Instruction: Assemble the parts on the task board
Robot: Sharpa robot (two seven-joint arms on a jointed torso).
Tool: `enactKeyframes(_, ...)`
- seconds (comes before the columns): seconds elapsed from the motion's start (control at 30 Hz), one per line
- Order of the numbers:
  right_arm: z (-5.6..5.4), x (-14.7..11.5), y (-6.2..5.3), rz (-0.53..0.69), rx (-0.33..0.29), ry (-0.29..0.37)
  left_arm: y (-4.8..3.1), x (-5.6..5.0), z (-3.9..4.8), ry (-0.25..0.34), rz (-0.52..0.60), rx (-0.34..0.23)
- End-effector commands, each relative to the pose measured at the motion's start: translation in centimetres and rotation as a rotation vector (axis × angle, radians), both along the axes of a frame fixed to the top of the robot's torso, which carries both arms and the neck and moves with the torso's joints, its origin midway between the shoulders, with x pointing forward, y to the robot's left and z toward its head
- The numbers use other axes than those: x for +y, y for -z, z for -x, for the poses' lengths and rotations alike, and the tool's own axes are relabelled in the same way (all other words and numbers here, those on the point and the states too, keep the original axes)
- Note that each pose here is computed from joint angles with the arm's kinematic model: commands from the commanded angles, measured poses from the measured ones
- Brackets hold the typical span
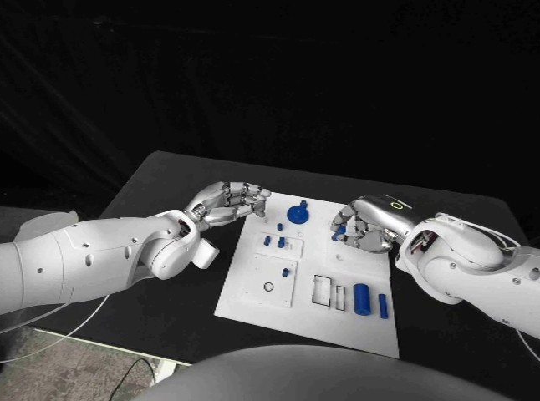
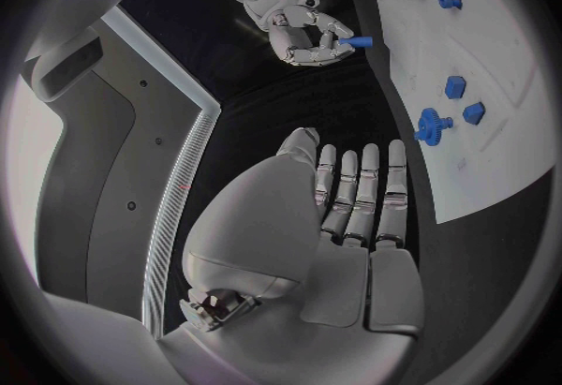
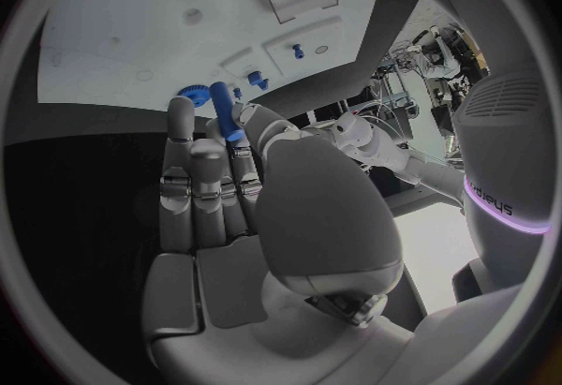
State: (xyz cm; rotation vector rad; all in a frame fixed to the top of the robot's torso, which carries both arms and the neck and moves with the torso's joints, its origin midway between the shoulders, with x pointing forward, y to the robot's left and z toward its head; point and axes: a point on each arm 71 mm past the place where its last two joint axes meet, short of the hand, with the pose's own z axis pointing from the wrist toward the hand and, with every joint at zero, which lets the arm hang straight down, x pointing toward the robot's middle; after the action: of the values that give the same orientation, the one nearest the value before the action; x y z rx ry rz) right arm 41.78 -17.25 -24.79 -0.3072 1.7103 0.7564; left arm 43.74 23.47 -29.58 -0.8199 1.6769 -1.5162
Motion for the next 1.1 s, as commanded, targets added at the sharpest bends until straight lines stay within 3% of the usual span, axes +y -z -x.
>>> enactKeyframes(0.03,0.2,0.4,-0.3,-0.067,0.043,-0.001,-0.01,-0.2,0.06,0.013,0.020,0.012)
enactKeyframes(0.33,0.6,1.2,-0.5,-0.114,0.076,-0.019,0.01,-0.2,0.09,0.014,0.019,0.016)
enactKeyframes(0.67,1.7,3.7,-0.8,-0.080,0.041,-0.124,0.07,-0.2,0.11,0.019,0.019,0.024)
enactKeyframes(1.1,3.5,7.2,0.7,-0.017,0.035,-0.250,0.14,0.0,0.18,0.020,0.017,0.031)
